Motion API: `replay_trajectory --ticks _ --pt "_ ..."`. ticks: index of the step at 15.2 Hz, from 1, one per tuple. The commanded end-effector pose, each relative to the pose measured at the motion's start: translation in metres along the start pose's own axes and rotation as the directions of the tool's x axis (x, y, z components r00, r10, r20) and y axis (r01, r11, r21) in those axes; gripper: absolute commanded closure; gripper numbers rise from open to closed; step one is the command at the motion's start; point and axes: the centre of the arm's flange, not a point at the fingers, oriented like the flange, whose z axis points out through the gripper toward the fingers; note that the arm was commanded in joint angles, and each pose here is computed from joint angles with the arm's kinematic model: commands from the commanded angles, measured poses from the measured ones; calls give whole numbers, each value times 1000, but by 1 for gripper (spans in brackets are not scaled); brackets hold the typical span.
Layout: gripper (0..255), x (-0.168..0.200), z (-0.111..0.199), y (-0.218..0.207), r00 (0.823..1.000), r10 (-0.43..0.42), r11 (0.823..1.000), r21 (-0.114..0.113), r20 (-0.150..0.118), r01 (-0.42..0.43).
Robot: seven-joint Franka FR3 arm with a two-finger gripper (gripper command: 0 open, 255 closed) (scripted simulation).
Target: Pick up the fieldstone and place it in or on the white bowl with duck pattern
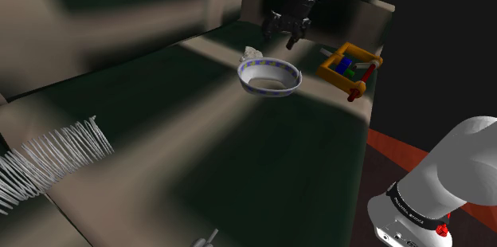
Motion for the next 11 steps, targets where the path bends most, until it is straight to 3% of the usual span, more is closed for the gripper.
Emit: replay_trajectory --ticks 1,4,11 --pt "0 18 6 -11 999 33 999 22 -18 -33" --pt "0 46 15 -27 996 80 996 53 -43 -78" --pt "0 50 47 -30 995 84 995 56 -44 -81"
